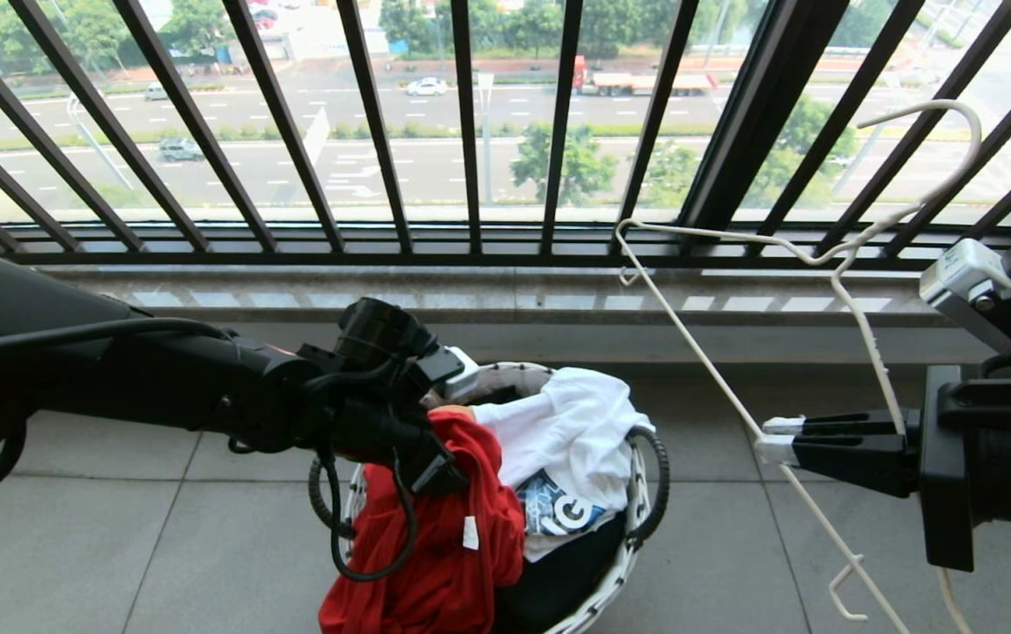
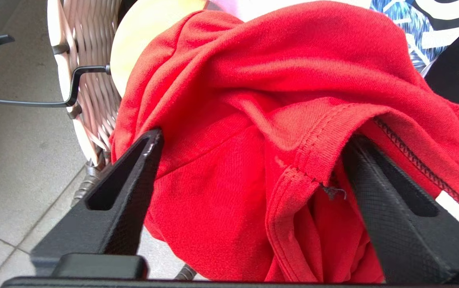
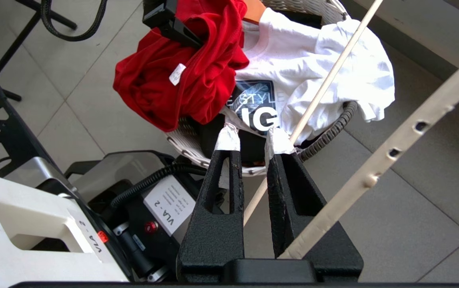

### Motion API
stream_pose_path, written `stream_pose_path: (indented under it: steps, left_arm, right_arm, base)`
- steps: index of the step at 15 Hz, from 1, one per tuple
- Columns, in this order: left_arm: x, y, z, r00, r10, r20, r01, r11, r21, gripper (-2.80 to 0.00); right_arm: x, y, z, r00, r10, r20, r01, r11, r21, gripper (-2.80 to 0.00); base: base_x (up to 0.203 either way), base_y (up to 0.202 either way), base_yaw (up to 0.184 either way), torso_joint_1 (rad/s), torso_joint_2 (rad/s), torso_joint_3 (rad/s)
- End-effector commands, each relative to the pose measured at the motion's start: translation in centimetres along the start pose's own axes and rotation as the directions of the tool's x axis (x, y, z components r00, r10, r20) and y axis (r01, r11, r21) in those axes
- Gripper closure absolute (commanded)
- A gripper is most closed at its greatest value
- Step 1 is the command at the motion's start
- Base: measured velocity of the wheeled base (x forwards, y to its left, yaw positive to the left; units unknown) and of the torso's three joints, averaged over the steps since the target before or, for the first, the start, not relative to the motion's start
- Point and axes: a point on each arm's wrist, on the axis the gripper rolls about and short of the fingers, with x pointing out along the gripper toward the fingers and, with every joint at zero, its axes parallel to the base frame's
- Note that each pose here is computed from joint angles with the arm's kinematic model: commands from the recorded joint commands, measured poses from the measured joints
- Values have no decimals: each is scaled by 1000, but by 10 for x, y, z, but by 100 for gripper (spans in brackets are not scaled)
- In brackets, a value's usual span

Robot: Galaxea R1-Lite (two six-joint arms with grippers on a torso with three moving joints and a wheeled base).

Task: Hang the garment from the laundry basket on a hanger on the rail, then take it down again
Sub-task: Pick up clothes from the basket

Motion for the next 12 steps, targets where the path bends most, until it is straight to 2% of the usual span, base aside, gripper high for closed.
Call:
stream_pose_path:
  steps: [1,7,12]
  left_arm:
    - [5,0,-3,1000,-6,-16,6,1000,0,0]
    - [5,0,-1,1000,-8,-8,8,1000,-1,0]
    - [-42,3,14,994,36,104,-36,999,-10,0]
  right_arm:
    - [0,-1,0,1000,-3,0,3,1000,1,0]
    - [-3,-1,1,1000,-10,12,10,1000,-1,0]
    - [-4,-1,1,1000,-10,15,10,1000,-2,0]
  base:
    - [0,0,0,0,0,0]
    - [0,0,0,0,0,0]
    - [0,0,0,0,0,0]
